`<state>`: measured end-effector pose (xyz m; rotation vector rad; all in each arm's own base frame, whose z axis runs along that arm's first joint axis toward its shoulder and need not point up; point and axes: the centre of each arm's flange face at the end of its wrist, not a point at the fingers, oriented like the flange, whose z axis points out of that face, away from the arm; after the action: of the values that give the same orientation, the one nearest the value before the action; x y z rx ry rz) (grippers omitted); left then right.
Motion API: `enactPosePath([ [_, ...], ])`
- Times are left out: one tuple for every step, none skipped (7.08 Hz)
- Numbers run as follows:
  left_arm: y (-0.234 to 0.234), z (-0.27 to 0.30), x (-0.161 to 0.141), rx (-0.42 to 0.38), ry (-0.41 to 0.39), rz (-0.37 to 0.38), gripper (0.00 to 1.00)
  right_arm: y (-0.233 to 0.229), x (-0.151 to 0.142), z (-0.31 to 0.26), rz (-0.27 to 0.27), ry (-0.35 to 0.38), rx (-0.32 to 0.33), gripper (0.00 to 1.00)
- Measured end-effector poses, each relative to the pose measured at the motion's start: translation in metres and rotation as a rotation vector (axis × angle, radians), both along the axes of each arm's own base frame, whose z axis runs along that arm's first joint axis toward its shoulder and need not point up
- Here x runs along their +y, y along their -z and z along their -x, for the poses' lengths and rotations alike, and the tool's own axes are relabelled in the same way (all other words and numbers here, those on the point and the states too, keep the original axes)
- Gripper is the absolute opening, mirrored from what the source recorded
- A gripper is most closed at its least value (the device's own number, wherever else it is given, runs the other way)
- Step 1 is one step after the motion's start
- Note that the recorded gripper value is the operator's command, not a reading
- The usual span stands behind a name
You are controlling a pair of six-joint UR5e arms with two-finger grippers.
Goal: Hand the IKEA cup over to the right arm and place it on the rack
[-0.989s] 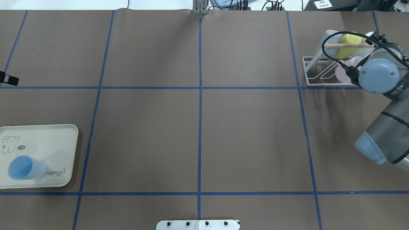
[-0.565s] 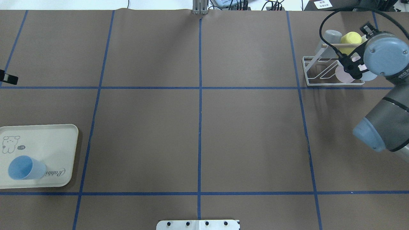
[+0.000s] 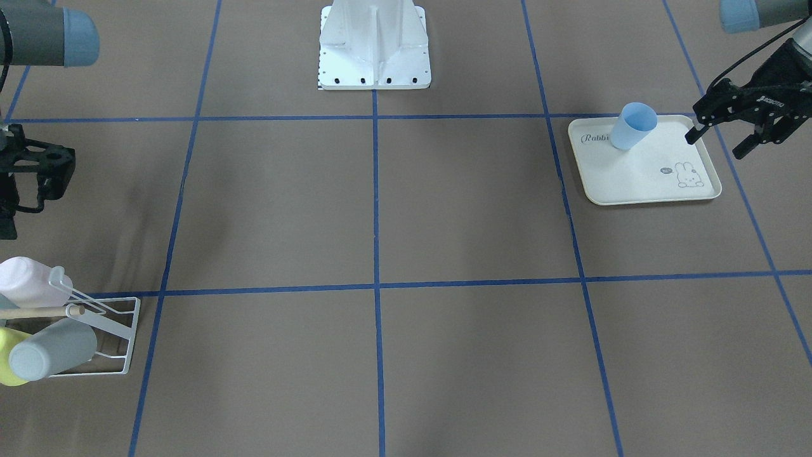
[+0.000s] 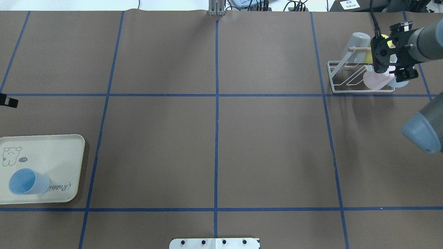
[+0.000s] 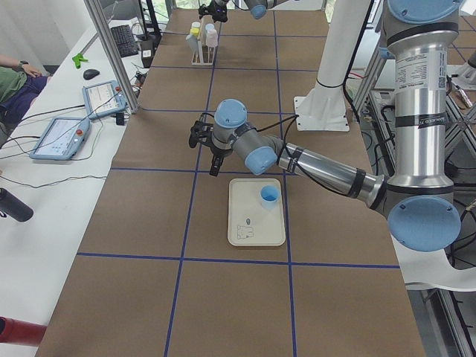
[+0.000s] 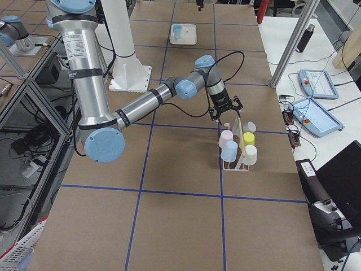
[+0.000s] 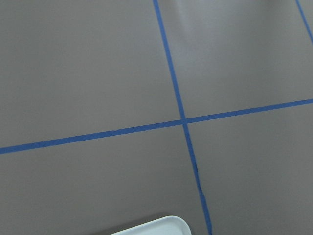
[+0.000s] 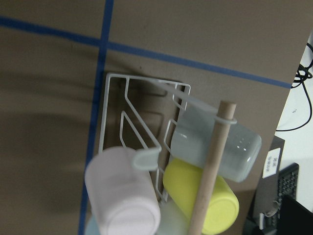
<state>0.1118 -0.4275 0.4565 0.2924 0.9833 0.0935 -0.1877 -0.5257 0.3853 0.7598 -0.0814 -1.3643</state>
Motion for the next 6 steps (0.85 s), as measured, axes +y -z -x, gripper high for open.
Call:
enactPosePath([
  [-0.011, -0.011, 0.018, -0.027, -0.025, 0.003, 1.0, 0.025, 0.015, -0.002, 0.103, -0.083, -0.18, 0.99],
  [-0.022, -0.02, 0.036, -0.046, -0.056, 0.015, 1.0, 0.052, 0.03, -0.003, 0.215, -0.186, -0.346, 0.99],
  [-0.037, -0.027, 0.055, -0.065, -0.089, 0.035, 1.0, 0.079, 0.042, -0.003, 0.335, -0.284, -0.497, 0.99],
  [-0.053, -0.03, 0.073, -0.089, -0.111, 0.045, 1.0, 0.099, 0.051, 0.001, 0.441, -0.335, -0.601, 0.99],
  [-0.068, -0.032, 0.09, -0.12, -0.123, 0.044, 1.0, 0.108, 0.058, 0.01, 0.519, -0.343, -0.649, 0.99],
  [-0.078, -0.033, 0.102, -0.144, -0.13, 0.043, 1.0, 0.11, 0.062, 0.018, 0.561, -0.338, -0.661, 0.99],
])
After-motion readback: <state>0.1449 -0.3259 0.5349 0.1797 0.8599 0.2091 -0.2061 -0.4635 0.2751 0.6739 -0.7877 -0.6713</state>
